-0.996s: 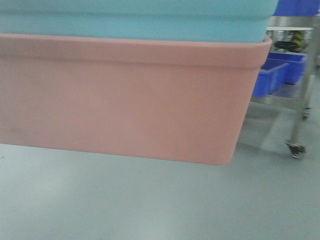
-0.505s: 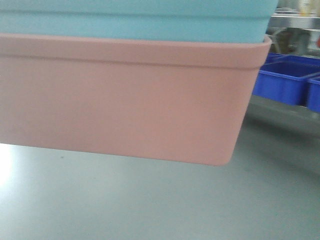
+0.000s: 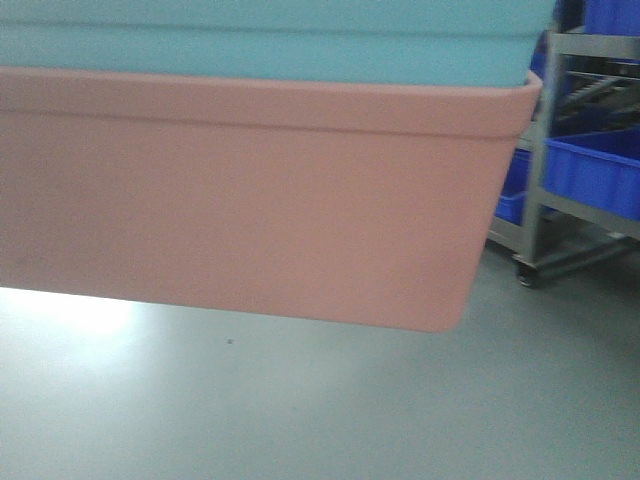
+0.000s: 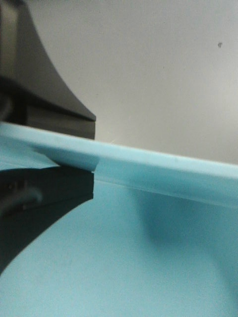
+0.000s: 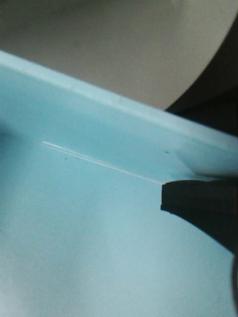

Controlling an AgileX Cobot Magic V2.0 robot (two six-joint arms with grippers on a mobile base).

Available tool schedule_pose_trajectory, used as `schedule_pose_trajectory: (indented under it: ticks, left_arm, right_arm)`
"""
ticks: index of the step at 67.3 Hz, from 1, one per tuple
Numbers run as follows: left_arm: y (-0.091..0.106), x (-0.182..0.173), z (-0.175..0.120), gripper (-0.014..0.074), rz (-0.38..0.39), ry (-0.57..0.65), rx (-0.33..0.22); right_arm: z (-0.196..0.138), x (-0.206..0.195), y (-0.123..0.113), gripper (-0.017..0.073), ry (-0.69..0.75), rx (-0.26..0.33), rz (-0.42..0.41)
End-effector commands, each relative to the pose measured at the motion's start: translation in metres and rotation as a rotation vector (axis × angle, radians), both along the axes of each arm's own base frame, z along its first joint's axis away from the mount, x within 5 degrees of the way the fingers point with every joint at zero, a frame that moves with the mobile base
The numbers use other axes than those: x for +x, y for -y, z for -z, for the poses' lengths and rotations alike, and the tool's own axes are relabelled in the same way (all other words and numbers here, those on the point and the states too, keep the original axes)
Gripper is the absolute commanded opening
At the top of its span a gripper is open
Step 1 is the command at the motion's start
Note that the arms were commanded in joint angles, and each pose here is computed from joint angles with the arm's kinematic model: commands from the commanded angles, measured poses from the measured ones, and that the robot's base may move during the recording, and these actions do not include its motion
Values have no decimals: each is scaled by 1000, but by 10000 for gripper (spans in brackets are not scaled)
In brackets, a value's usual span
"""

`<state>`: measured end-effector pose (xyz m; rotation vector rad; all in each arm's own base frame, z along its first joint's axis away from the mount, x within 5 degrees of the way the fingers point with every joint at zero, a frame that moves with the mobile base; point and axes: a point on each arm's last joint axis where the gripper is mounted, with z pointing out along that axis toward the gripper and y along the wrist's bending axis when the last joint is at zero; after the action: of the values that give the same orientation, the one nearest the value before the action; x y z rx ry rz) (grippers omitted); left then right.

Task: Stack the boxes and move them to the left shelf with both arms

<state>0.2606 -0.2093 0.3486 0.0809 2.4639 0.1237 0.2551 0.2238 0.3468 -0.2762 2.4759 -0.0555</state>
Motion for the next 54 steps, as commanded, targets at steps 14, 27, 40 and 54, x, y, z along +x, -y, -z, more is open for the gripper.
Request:
schedule_pose_trajectory:
  ticks: [14,27,40,54]
  left_arm:
    - [24,-13,-31,-3,135,113,-245]
    - [24,-13,-31,-3,135,113,-245]
    - [24,-13,-31,-3,135,113,-245]
    - [24,-13,-31,-3,135,113,-245]
  right_arm:
    - [-36,-4,-19,56,169,261,-106]
    - [-36,-4,-19,56,169,261,-106]
    - [-36,-4,-19,56,169,261,-106]
    - [-36,-4,-19,56,169,261,-106]
